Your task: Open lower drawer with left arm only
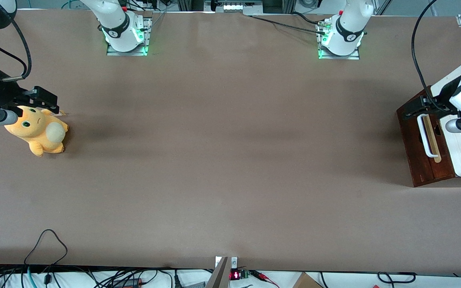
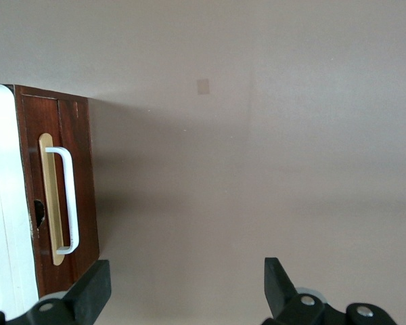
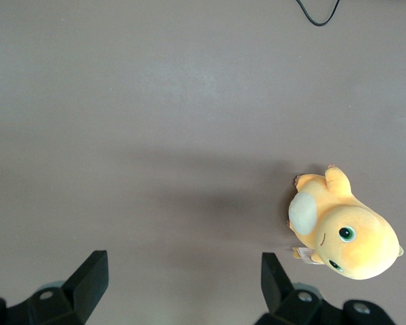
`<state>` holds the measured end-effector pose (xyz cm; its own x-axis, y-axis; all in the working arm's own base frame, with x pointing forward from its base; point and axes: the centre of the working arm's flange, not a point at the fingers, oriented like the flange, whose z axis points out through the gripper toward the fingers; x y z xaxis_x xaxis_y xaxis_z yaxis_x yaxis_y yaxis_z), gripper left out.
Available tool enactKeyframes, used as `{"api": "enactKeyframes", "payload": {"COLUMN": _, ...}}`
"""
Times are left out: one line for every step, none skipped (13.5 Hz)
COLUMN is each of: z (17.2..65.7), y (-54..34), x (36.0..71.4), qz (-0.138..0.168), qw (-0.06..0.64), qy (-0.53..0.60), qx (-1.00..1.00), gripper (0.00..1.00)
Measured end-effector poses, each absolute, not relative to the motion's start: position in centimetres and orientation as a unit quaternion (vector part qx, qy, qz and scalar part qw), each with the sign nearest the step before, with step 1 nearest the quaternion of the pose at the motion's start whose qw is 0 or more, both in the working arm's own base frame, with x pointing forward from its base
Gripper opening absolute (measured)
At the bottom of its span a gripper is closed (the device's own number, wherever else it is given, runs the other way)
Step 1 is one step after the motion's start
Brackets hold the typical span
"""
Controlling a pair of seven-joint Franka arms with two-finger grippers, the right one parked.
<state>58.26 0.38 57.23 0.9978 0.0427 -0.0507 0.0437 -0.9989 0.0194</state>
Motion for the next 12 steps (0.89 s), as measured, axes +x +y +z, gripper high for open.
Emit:
{"api": "enactKeyframes", "payload": {"z": 57.4, "y": 0.4, "x": 58.2, "qz": -0.026, "qw": 0.01, "qy": 0.022, "qx": 0.999, "gripper": 1.0}}
{"api": "enactKeyframes", "payload": {"z": 57.4, "y": 0.4, "x": 58.1, "qz": -0.032, "qw": 0.01, "qy": 0.021, "qx": 0.999, "gripper": 1.0}}
{"api": "enactKeyframes", "payload": {"z": 57.6, "y": 0.4, "x": 58.0, "qz": -0.035, "qw": 0.01, "qy": 0.021, "qx": 0.999, "gripper": 1.0}}
{"api": "enactKeyframes", "payload": {"z": 57.9, "y": 0.4, "x": 58.0, "qz": -0.033, "qw": 0.01, "qy": 0.021, "qx": 0.999, "gripper": 1.0}}
{"api": "enactKeyframes", "payload": {"z": 58.3, "y": 0.4, "x": 58.0, "qz": -0.031, "qw": 0.01, "qy": 0.021, "qx": 0.999, "gripper": 1.0}}
{"api": "enactKeyframes", "payload": {"z": 58.6, "y": 0.4, "x": 58.0, "qz": -0.03, "qw": 0.01, "qy": 0.021, "qx": 0.999, "gripper": 1.0}}
{"api": "enactKeyframes", "payload": {"z": 58.7, "y": 0.4, "x": 58.0, "qz": -0.029, "qw": 0.01, "qy": 0.021, "qx": 0.999, "gripper": 1.0}}
{"api": "enactKeyframes", "payload": {"z": 58.7, "y": 0.3, "x": 58.0, "qz": -0.029, "qw": 0.01, "qy": 0.02, "qx": 0.999, "gripper": 1.0}}
{"api": "enactKeyframes", "payload": {"z": 58.7, "y": 0.3, "x": 57.9, "qz": -0.03, "qw": 0.01, "qy": 0.02, "qx": 0.999, "gripper": 1.0}}
{"api": "enactKeyframes", "payload": {"z": 58.7, "y": 0.3, "x": 57.9, "qz": -0.032, "qw": 0.01, "qy": 0.02, "qx": 0.999, "gripper": 1.0}}
{"api": "enactKeyframes", "payload": {"z": 58.7, "y": 0.3, "x": 57.9, "qz": -0.032, "qw": 0.01, "qy": 0.02, "qx": 0.999, "gripper": 1.0}}
{"api": "enactKeyframes", "payload": {"z": 58.7, "y": 0.3, "x": 57.9, "qz": -0.033, "qw": 0.01, "qy": 0.02, "qx": 0.999, "gripper": 1.0}}
